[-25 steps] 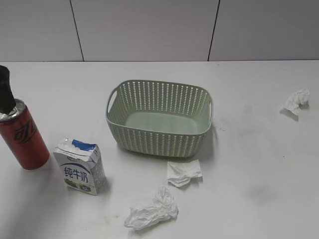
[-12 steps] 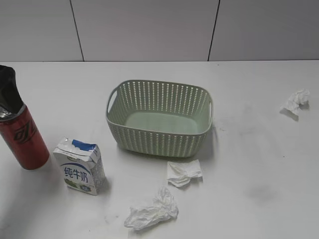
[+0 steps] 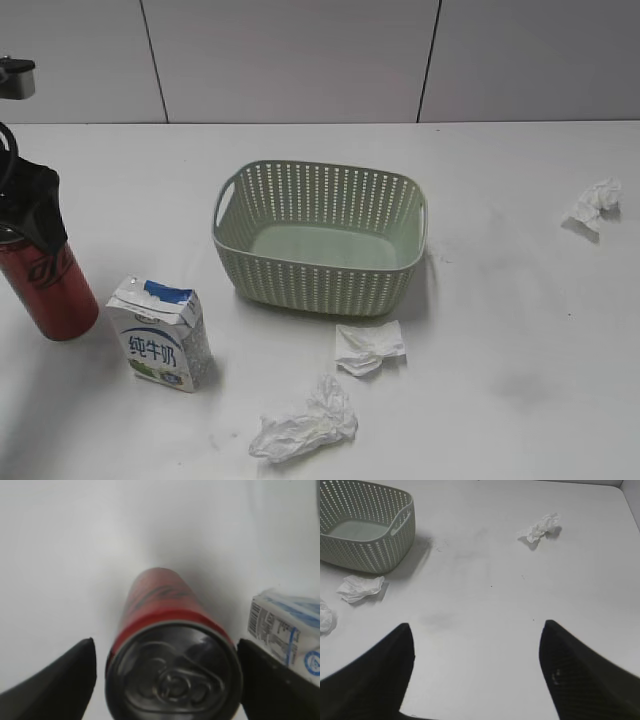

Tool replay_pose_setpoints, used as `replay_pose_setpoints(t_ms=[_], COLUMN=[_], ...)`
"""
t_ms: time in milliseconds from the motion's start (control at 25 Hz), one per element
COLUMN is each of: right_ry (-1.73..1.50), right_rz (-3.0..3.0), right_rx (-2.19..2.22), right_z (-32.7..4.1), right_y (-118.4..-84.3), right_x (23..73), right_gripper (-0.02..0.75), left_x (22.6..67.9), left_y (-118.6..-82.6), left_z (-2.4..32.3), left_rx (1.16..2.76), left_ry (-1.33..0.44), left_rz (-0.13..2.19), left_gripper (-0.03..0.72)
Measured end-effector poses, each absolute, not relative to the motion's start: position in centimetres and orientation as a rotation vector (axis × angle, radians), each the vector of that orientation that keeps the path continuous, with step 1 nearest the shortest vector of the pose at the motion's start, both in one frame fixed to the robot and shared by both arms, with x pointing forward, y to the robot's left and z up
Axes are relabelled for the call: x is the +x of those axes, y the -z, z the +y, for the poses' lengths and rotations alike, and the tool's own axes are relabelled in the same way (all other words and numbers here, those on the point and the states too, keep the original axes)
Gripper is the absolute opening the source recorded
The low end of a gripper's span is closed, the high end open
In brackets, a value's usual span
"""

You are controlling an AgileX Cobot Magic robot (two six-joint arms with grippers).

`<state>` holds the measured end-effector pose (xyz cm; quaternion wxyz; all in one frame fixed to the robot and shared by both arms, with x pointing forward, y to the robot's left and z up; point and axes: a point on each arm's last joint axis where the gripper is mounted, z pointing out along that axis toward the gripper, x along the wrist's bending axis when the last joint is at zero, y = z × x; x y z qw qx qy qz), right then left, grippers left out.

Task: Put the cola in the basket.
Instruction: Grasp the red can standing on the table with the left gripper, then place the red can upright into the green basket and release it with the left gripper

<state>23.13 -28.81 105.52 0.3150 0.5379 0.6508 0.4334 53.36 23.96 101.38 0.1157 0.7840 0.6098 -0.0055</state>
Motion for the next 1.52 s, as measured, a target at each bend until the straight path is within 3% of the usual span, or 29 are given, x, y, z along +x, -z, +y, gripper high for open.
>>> replay_pose_setpoints(t_ms=[240,440,880,1080,1240,1520], right_ry=[-1.144,-1.144,-1.143,-1.143,-1.144,-1.143], right_rz=[1.715,1.715,1.715,1.715,1.715,1.715], right_rx=[1.419,1.419,1.418,1.418,1.419,1.418], right_z=[-28.8,-28.8,-28.8,-28.8,-28.8,-28.8], right_y=[-105.5,-105.5,-105.5,-105.5,-105.5,-105.5], right_x=[23.1,23.1,23.1,23.1,23.1,23.1], right_gripper=[0.589,0.589,0.589,0.589,0.589,0.589], left_x=[53.9,54.1,54.3,55.8,57.4,56.8], left_y=[-100.3,-100.0,-100.5,-104.6,-109.5,-115.8], left_z=[23.9,23.8,23.8,23.8,23.1,16.2], left_rx=[2.308,2.308,2.351,2.394,2.322,2.309], left_ry=[0.036,0.047,0.083,0.005,-0.148,-0.276], left_rz=[1.799,1.804,1.793,1.716,1.618,1.274], left_gripper=[0.653,0.531,0.533,0.533,0.533,0.533])
